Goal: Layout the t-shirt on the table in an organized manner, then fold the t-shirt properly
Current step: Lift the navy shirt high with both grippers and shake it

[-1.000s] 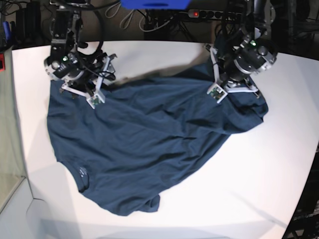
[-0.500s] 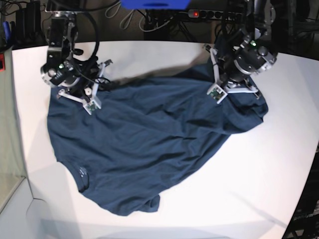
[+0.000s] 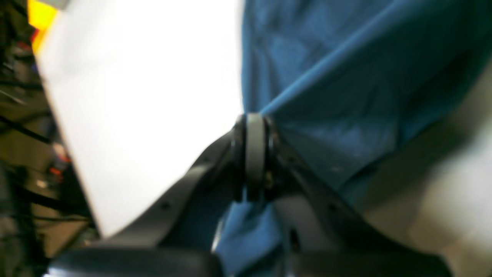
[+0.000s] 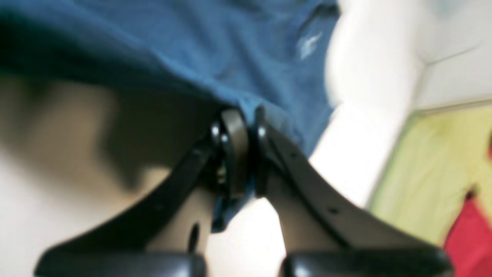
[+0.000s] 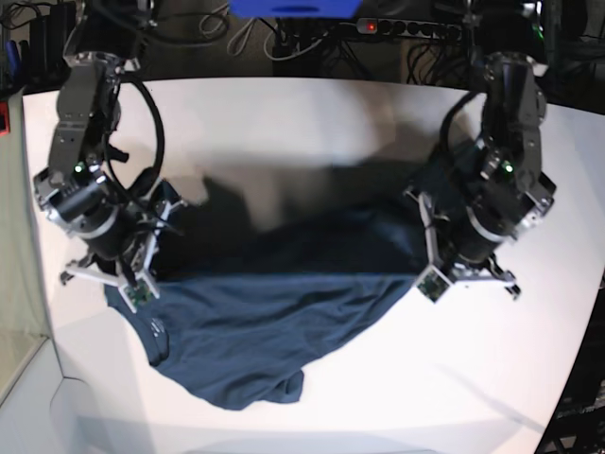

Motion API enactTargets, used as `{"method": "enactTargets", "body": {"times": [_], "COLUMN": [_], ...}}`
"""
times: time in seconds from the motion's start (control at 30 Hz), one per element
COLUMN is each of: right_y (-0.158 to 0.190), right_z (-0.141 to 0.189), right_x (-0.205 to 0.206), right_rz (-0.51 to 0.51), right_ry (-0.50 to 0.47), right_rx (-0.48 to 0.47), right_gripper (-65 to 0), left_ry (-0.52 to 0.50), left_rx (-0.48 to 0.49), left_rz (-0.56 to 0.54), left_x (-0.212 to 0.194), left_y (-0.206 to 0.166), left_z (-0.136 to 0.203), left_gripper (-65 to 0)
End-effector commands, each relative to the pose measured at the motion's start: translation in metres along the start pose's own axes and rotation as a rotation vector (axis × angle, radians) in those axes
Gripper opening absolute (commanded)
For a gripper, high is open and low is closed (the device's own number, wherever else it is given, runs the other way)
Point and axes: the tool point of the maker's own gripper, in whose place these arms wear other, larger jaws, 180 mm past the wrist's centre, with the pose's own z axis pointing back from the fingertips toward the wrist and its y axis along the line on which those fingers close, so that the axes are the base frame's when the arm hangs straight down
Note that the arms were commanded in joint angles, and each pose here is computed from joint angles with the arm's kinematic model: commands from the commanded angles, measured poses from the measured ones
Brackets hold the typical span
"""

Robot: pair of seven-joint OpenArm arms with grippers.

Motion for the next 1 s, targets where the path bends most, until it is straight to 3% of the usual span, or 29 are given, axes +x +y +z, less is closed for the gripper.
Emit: {"method": "enactTargets", "body": {"times": [0.0,0.27,0.43,0.6,0.67,0.8,0.97], "right_y": [-0.023,-0.103,-0.149,-0.183,-0.194,-0.193,-0.168], "right_z": [0.006,0.032,0.066,0.104,0.113,0.106,0.085], "right_x": [0.020,0.108,0.167,0.216,0.214,0.192,0.168], "right_rz": [0.029,0.105,0.132,0.140,0.133,0.136,0.159], "right_ry": [-0.056,-0.237,-0.369,-0.486,-0.461,-0.376,-0.340], "right_rx": [-0.057,-0.250,-0.374,-0.474,-0.512,-0.514,-0.449], "right_gripper": [-65.0,-65.0,-65.0,-65.0,-65.0,-65.0,-65.0], "left_ry": [-0.033,-0.116,-0.199,-0.299,-0.321,-0.321,-0.266], "left_rx": [0.050,0.141,0.171,0.221,0.254,0.253,0.151], "left_rz": [-0.013,-0.089,-0.163,-0.244,-0.251,-0.254,-0.209], "left_x": [0.014,0.088,0.162,0.236,0.253,0.252,0.191], "left_y": [0.021,0.103,0.144,0.181,0.196,0.194,0.141], "left_z": [0.001,-0.017,-0.022,-0.005,0.008,0.008,-0.025], "left_gripper": [-64.5,-64.5,-64.5,-64.5,-64.5,-64.4,-64.0]}}
